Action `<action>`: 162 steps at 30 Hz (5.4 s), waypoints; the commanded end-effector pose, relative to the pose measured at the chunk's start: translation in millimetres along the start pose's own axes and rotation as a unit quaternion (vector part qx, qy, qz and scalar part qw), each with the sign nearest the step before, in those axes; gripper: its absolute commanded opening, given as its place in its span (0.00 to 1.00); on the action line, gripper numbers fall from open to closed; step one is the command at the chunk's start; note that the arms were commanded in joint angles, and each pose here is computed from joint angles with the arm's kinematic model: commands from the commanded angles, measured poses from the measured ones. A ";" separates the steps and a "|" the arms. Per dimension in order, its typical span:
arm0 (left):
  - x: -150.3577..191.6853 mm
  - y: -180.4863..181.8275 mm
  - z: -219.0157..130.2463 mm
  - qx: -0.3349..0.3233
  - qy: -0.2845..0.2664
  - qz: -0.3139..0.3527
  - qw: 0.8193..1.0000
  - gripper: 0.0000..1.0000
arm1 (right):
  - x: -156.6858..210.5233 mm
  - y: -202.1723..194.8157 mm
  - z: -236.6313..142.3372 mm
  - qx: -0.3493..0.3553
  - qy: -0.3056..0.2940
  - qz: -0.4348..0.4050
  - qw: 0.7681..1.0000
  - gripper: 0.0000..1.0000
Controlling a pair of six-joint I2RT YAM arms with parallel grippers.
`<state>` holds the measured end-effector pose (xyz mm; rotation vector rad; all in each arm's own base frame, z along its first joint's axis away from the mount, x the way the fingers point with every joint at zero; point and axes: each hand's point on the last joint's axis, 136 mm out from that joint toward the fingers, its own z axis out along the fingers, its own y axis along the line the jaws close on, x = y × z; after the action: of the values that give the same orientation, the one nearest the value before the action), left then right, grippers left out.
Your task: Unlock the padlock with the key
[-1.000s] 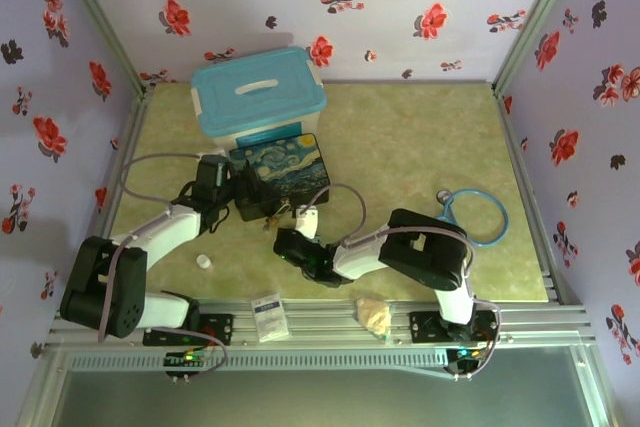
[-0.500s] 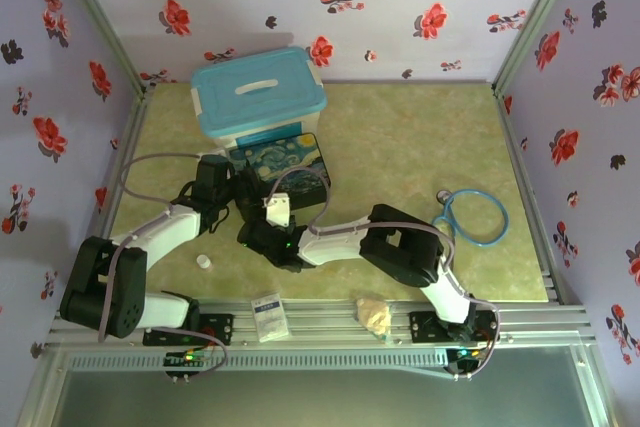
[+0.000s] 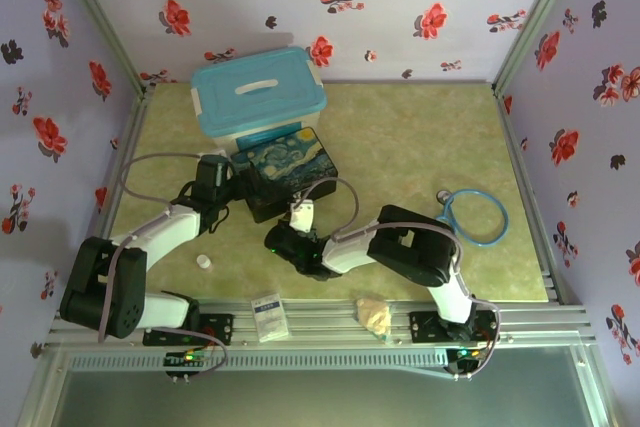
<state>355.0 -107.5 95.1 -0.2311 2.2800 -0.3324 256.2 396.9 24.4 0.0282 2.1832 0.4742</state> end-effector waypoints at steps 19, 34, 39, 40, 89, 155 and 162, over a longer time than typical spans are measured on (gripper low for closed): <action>9.3 4.8 20.9 -0.004 0.018 0.010 1.000 0.73 | 4.3 -62.1 -40.0 -0.036 0.023 0.031 0.999 0.11; 11.1 -6.0 28.7 0.024 0.028 0.014 0.999 0.70 | -11.5 -51.2 -37.6 0.008 -0.005 0.068 0.998 0.06; 10.3 -11.1 29.0 0.036 0.028 0.007 0.999 0.71 | -10.0 -41.4 -37.7 0.013 -0.043 0.148 0.988 0.04; 10.3 -12.9 28.4 0.040 0.028 0.004 0.999 0.72 | -10.2 -35.5 -34.6 0.000 -0.049 0.157 0.986 0.03; 50.2 3.5 33.1 0.004 0.079 0.014 0.997 0.34 | -67.1 -40.8 5.3 -0.095 -0.223 0.269 0.932 0.00; 7.8 -28.2 51.2 0.025 0.068 0.034 0.997 0.66 | 11.8 -40.7 30.2 0.063 0.051 -0.218 0.973 0.28; 27.0 -18.5 59.3 0.016 0.084 0.037 0.996 0.63 | -13.3 -34.1 28.0 0.036 0.016 -0.141 0.989 0.13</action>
<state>407.1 -153.9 92.9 -0.1343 2.2870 -0.4652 281.0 388.9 19.0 -0.2988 2.1631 0.2325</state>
